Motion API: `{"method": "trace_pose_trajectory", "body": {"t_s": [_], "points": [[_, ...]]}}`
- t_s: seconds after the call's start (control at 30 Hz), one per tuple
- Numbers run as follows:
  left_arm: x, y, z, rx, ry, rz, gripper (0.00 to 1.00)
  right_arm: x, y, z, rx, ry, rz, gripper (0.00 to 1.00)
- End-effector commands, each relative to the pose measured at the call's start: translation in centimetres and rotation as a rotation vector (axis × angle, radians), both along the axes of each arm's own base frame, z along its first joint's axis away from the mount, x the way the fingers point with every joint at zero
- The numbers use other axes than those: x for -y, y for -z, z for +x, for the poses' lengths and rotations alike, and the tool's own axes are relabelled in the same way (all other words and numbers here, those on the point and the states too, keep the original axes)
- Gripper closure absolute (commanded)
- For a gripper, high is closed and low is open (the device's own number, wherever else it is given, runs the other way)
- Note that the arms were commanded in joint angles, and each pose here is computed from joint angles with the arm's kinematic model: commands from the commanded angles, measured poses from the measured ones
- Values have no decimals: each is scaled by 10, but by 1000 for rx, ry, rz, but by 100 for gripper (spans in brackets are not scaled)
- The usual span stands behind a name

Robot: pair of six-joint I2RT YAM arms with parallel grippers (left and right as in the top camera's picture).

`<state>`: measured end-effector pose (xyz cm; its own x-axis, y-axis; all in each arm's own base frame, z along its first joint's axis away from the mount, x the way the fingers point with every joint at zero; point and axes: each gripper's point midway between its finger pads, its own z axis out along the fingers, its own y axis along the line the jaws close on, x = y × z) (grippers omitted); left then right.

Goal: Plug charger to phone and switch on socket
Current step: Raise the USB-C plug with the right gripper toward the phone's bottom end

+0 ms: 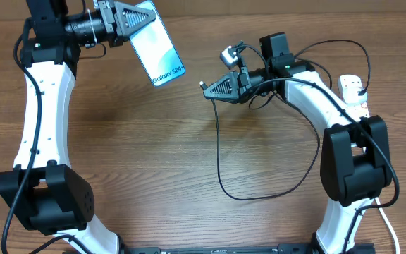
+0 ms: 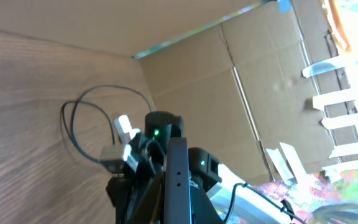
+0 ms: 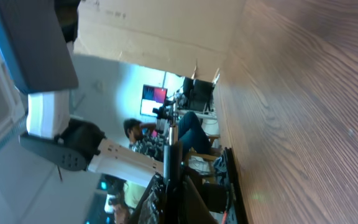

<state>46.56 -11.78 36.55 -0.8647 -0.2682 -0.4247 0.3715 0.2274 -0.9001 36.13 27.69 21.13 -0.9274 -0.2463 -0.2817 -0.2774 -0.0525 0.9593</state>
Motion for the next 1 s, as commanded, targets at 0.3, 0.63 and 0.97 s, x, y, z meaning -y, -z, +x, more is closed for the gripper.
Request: {"method": "trace_pose_trajectory", "body": {"t_s": [0.3, 0.63, 0.97], "points": [[-2, -10, 19, 10, -114, 12, 96, -7, -27, 12, 188, -37, 84, 96], [2, -13, 28, 89, -140, 38, 96, -10, -47, 22, 208, -40, 85, 96], [4, 47, 53, -5, -99, 41, 95, -10, -44, 21, 279, -40, 105, 96]]}}
